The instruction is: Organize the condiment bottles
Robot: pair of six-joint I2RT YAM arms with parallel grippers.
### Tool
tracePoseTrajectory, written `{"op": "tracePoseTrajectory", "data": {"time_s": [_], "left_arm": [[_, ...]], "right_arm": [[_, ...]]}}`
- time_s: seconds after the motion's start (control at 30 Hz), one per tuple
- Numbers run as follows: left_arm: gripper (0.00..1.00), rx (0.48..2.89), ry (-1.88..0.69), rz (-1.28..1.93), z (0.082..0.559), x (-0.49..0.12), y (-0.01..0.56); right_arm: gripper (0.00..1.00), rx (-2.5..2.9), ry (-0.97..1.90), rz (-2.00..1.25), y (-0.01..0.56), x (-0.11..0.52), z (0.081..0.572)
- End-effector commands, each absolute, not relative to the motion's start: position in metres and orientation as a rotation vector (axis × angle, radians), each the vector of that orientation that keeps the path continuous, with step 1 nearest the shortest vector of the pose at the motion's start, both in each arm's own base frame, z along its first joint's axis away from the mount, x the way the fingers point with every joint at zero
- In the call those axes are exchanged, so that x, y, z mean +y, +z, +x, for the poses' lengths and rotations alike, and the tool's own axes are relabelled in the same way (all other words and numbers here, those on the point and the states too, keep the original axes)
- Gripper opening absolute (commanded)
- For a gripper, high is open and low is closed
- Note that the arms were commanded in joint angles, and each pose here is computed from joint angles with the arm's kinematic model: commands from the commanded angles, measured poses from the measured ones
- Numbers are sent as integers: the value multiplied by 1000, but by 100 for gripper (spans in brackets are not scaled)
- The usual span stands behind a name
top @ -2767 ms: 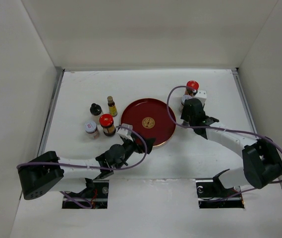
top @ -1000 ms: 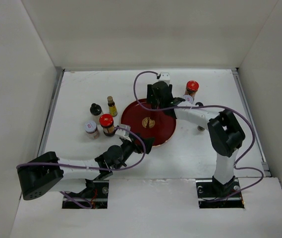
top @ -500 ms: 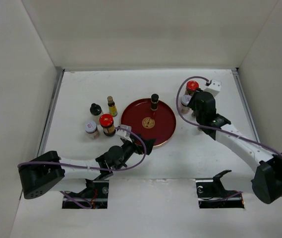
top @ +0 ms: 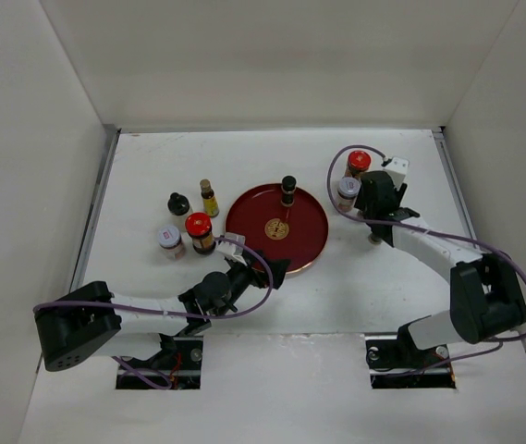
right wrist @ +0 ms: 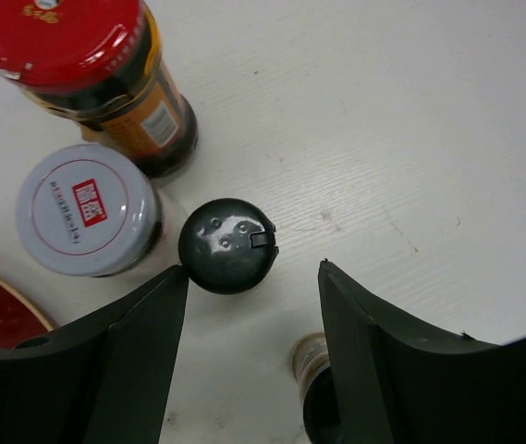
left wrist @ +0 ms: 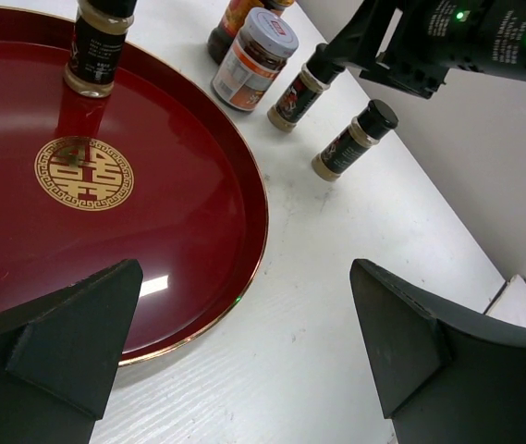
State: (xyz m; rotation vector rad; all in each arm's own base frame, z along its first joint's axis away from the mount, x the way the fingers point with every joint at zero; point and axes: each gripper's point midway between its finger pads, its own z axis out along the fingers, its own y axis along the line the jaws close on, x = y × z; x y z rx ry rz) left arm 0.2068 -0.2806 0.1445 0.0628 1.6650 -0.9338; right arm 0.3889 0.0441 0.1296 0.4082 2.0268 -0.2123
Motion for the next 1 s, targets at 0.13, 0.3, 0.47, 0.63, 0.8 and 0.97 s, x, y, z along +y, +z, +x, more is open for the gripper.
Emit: {"op": "tracePoseTrajectory", "data": {"time_s": [0.13,0.3,0.47,0.63,0.8,0.97], "left_arm": [[100,1616,-997,41,205,-287,161],[100,1619,-994,39,206,-287,160],[100,1619,-993,37,207,-286,160],[100,1613,-992,35,207,-284,162],[100,1607,-993,35,207,-284,164],[100,1608,-991,27,208,-282,163]], "right_arm": [[63,1982,-176,416,144,43,414],[63,1971,-155,405,146,46,425],[52,1969,-152,404,144,47,431],[40,1897,-168,449,165,39,426],[37,1738,-199,490,225,28,404],[38,1672,-88,430,267,57,387]]}}
